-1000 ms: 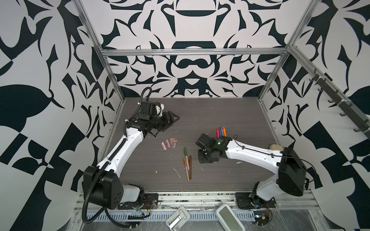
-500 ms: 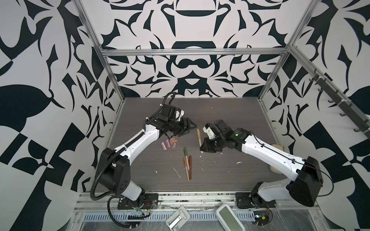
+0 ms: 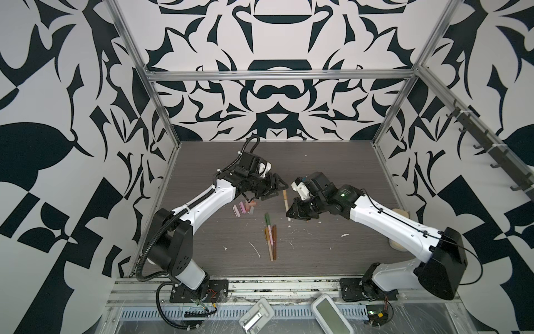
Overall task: Open the pen caps
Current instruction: 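Close the left gripper on the beige cap of the held pen, then pull the beige cap away from the pen held by the right gripper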
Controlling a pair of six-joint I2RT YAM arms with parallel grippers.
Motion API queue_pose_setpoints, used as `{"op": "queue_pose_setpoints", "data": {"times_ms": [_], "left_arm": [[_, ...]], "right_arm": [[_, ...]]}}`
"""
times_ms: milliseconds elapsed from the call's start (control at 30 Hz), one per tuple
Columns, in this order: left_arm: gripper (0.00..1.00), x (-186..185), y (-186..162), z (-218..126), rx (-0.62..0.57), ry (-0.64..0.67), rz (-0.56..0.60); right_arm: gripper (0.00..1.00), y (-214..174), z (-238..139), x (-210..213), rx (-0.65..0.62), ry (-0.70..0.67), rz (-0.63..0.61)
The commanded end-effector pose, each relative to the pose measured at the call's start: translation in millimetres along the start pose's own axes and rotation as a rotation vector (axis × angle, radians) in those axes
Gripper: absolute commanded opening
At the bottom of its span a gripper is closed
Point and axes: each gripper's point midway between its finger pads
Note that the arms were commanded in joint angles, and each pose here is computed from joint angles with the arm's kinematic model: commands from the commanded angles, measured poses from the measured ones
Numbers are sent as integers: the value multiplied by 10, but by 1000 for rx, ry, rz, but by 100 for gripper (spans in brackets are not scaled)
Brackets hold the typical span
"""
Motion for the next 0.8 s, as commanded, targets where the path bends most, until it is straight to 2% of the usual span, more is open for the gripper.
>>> {"op": "queue_pose_setpoints", "data": {"times_ms": [0, 67, 167, 267, 333, 367, 433, 467, 767], "left_arm": [[65, -7, -11, 16, 25, 19, 3], [64, 36, -27, 42, 40, 35, -1], [49, 17, -47, 80, 70, 20, 1], [17, -36, -99, 123, 113, -8, 10], [0, -68, -125, 131, 128, -15, 25], [0, -86, -129, 127, 128, -18, 31], [0, -109, -130, 115, 128, -23, 36], [0, -114, -129, 117, 129, -26, 37], [0, -182, -98, 96, 126, -32, 39]], "right_arm": [[0, 151, -125, 240, -52, 70, -30], [0, 168, -122, 242, -56, 70, -31], [0, 177, -114, 246, -55, 67, -37], [0, 194, -113, 247, -57, 61, -42], [1, 220, -123, 229, -68, 46, -45], [6, 225, -126, 223, -71, 40, -45], [21, 248, -129, 202, -75, 19, -47], [25, 257, -129, 188, -76, 9, -47], [26, 357, -69, 19, -87, -56, -11]]}}
Point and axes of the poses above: each gripper's point midway between its finger pads, its own z axis out along the fingers, its own x axis along the line the jaws close on, y = z × x
